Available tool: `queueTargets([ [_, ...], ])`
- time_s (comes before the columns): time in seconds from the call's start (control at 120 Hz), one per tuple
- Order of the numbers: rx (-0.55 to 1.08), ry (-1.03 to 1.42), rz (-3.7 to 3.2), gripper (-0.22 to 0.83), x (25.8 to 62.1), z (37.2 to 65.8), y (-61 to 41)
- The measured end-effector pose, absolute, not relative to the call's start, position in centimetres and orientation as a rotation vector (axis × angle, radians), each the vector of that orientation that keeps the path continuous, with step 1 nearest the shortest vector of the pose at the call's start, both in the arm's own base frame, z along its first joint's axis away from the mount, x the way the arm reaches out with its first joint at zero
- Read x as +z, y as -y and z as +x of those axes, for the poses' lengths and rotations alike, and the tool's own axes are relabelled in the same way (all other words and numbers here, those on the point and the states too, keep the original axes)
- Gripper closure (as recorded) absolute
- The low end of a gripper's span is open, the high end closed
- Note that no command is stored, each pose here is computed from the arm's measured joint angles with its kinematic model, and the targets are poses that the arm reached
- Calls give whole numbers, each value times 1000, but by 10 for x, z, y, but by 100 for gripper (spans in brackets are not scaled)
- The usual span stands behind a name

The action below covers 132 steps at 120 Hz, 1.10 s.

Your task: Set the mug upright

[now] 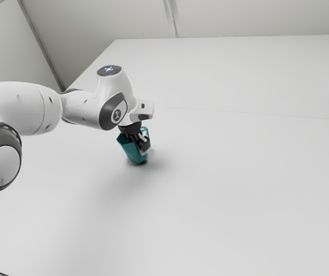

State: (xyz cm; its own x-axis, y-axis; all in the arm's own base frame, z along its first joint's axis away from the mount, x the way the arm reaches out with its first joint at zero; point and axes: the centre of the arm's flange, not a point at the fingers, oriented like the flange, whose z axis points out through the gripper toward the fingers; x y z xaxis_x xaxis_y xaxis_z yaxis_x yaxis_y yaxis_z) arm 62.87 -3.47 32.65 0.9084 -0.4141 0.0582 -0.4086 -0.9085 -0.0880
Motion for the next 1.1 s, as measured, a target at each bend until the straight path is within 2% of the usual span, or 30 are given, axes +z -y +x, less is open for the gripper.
queueTargets([
  [0.067,-120,-646,-2998,36,327,629,35],
  [0.15,-125,-649,-2997,24,329,629,35],
  [0.35,-149,-661,-2989,9,341,629,36],
  [0.6,-201,-662,-2987,3,377,625,38],
  [0.858,-246,-559,-3014,1,470,605,27],
  [0.942,-269,-529,-3004,1,510,605,24],
  [1.1,-244,-465,-2994,0,564,595,15],
])
